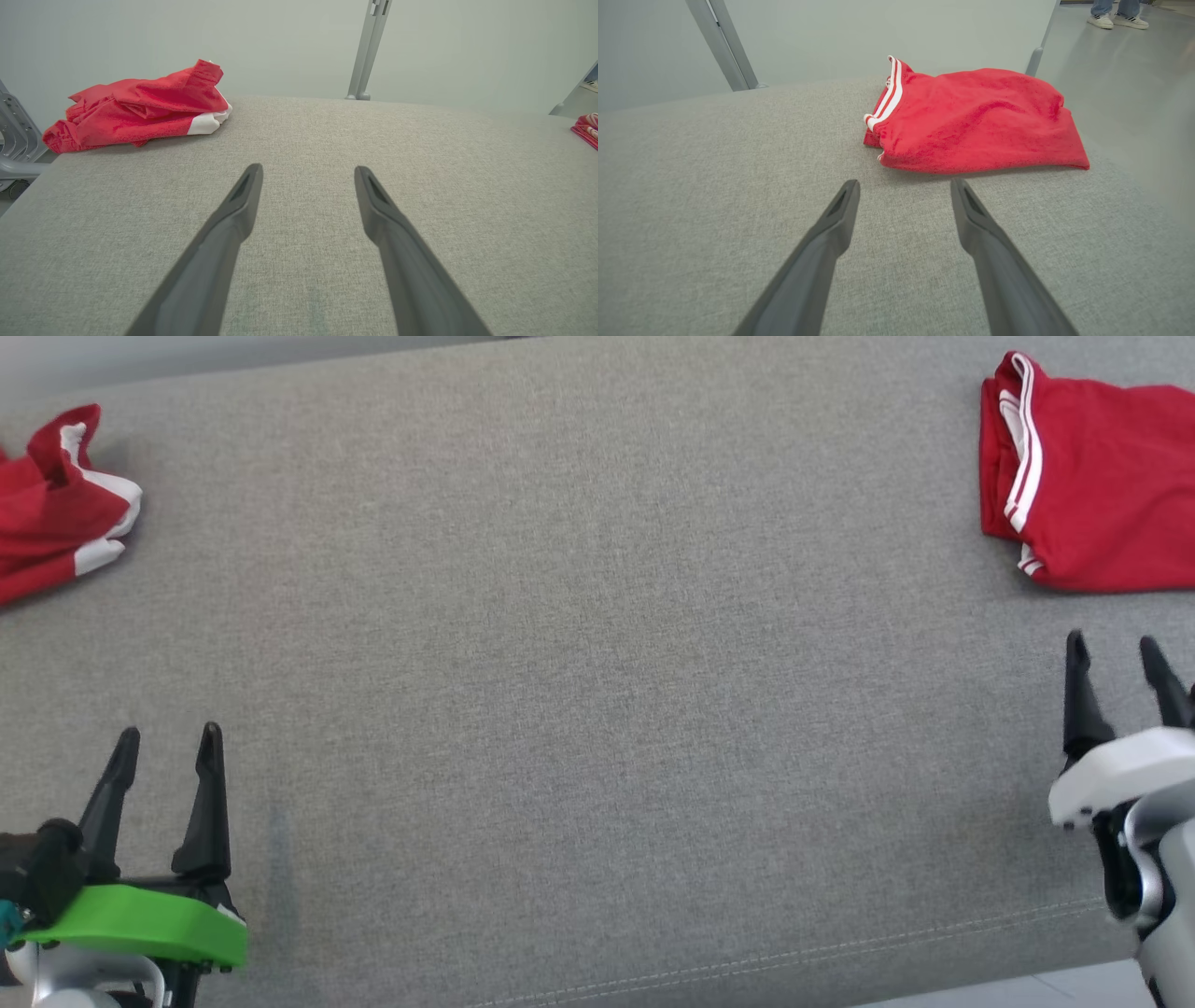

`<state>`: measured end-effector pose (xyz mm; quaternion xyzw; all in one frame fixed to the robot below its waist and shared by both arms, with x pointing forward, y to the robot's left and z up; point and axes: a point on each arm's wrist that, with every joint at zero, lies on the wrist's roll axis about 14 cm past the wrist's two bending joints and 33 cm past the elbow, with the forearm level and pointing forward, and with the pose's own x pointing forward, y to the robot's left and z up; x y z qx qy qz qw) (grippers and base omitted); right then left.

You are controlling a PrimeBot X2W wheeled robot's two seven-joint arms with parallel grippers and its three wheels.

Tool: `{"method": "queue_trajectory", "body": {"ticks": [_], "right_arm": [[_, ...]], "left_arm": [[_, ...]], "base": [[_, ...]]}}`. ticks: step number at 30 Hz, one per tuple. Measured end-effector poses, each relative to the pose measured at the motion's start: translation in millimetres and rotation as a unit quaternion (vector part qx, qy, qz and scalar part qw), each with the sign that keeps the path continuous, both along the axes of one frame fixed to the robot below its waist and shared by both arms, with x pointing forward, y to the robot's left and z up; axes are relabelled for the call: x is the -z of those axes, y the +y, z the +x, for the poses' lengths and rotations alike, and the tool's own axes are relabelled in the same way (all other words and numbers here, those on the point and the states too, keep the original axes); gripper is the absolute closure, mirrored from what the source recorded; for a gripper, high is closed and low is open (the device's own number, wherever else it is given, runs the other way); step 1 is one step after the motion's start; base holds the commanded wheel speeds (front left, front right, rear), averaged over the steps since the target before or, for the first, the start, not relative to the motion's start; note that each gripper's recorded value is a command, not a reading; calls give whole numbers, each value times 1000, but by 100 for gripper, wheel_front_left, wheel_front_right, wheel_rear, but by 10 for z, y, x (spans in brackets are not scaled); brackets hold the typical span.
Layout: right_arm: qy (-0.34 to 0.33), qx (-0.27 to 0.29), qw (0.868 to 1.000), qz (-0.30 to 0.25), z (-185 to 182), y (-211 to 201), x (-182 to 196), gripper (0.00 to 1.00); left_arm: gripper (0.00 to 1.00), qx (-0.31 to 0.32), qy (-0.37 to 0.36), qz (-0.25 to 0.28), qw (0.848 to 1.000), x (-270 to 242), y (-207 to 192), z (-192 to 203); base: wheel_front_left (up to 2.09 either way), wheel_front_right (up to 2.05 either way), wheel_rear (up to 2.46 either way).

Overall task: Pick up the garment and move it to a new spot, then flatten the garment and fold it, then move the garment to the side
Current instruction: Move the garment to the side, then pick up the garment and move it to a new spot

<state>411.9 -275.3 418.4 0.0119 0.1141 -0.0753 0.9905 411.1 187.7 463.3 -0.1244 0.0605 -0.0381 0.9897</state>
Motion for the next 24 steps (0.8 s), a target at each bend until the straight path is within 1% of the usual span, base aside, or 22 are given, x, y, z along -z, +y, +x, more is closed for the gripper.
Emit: {"method": "queue_trajectory", "body": {"ticks": [3, 5, 10, 13, 16, 19, 22, 24], "right_arm": [[19, -17, 1000, -8, -244, 134, 95, 0], [15, -30, 999, -6, -324, 241, 70, 0], [-15, -62, 998, -27, -385, 396, -140, 0], [-28, -103, 994, -33, -371, 633, -211, 0], [-48, -182, 982, -24, -331, 1146, -300, 0], [-68, -267, 961, -2, -335, 1751, -399, 0], [-90, -316, 945, 8, -304, 2100, -539, 0], [-96, -331, 939, 8, -277, 2207, -586, 0]], "left_arm": [[0, -7, 4, -2, 1000, 1, 17, -151], [0, -13, 3, 1, 1000, -20, 62, -237], [0, -22, -19, 1, 1000, -180, 110, -386], [0, -39, -30, -1, 999, -251, 192, -495], [0, -72, -29, 3, 997, -255, 399, -669], [0, -117, -24, 11, 993, -227, 678, -912], [0, -157, -16, 18, 987, -202, 909, -1168], [0, -180, -12, 21, 983, -192, 1022, -1330]], "base": [[0, 0, 0], [0, 0, 0], [0, 0, 0], [0, 0, 0], [0, 0, 0], [0, 0, 0], [0, 0, 0], [0, 0, 0]]}}
